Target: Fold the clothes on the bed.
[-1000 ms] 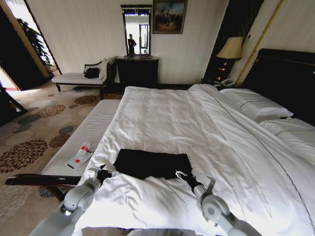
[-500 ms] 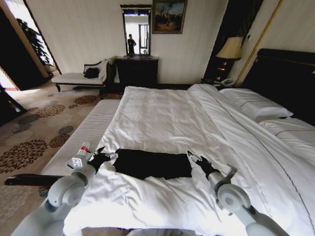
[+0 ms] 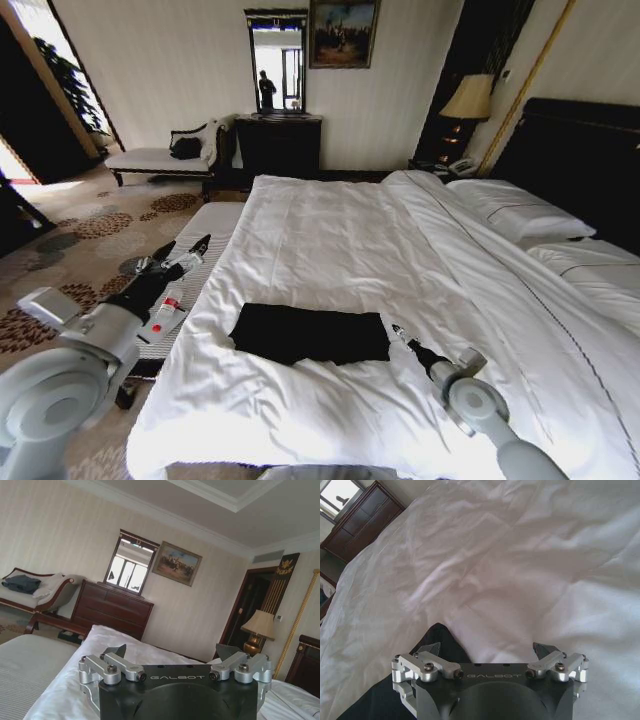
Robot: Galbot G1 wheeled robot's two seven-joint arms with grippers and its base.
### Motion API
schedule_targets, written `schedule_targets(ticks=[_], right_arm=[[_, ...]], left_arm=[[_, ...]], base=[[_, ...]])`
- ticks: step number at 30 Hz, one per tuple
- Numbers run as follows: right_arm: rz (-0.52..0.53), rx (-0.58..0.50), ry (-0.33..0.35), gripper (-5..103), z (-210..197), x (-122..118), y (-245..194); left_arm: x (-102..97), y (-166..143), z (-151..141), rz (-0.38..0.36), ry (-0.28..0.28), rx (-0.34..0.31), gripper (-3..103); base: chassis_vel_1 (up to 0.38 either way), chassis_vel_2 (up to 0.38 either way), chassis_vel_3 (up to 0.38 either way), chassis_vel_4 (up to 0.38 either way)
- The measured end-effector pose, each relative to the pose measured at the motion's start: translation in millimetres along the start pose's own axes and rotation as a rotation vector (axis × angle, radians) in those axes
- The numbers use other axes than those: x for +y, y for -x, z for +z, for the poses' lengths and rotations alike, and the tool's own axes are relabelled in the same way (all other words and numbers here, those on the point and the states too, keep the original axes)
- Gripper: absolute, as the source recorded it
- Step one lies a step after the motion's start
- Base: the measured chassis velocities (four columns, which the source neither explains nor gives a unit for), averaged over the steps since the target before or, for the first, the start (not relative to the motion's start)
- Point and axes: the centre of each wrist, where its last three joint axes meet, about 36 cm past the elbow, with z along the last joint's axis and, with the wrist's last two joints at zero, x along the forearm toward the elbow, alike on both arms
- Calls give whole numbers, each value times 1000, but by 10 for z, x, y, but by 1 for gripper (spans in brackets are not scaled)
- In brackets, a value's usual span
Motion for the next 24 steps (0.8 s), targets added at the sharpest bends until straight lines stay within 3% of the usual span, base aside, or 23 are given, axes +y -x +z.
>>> schedule_targets(ticks=[13, 24], right_arm=[[-45, 55, 13, 100, 285, 140, -14], [-63, 89, -32, 102, 539, 149, 71]], left_arm=[[68, -46, -8, -49, 16, 10, 100], [99, -67, -40, -72, 38, 6, 100]], base=[[0, 0, 0, 0], [0, 0, 0, 0]])
